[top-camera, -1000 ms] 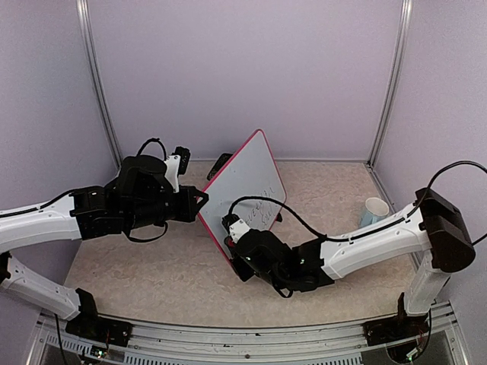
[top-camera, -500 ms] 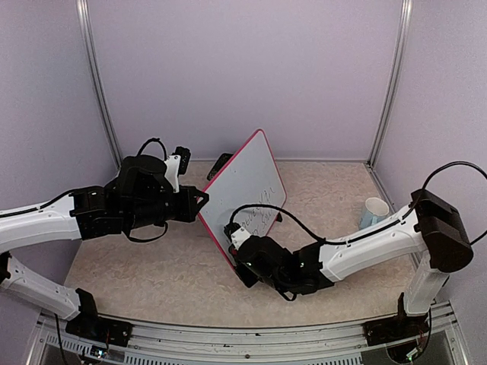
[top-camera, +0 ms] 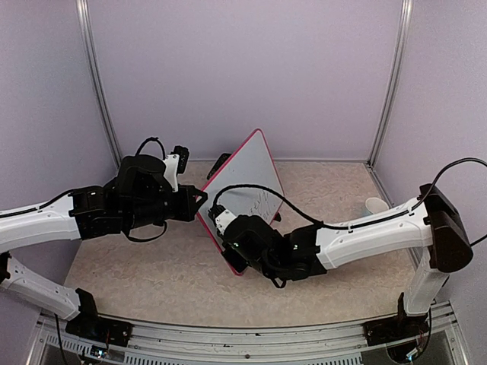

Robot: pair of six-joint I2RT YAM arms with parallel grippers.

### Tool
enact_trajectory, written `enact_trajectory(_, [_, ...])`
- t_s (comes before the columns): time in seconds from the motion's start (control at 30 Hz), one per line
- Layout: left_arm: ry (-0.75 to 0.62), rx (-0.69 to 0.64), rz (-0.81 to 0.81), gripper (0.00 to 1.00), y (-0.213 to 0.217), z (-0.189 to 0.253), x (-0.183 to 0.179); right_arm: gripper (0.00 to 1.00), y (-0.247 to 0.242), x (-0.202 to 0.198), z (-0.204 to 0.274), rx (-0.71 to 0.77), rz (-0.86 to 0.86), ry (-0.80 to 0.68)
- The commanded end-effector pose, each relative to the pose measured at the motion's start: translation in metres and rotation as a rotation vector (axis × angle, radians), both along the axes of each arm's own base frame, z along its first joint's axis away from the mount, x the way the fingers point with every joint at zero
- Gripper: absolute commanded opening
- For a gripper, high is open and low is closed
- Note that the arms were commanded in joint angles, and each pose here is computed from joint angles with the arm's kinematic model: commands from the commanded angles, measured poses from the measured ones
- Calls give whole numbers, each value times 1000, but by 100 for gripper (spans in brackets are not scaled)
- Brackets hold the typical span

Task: Erase the whiteboard
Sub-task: Erase the whiteboard at the center of the board.

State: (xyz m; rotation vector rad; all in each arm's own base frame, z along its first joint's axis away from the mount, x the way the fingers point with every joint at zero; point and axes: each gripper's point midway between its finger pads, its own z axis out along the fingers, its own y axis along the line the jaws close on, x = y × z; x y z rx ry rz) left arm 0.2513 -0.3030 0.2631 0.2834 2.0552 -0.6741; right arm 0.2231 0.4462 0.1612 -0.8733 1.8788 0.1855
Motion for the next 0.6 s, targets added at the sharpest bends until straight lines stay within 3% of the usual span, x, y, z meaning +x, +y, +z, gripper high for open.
enact_trajectory(0.0, [26,-42,-91,0,-16,0,-17,25,14,8,4,72,-9,13])
enact_trajectory(0.3, [20,-37,-93,0,-15,0,-18,25,-12,11,-66,36,-84,162])
enact_trajectory(0.57, [22,-43,-92,0,-13,0,-19,24,-18,8,-81,21,-87,195])
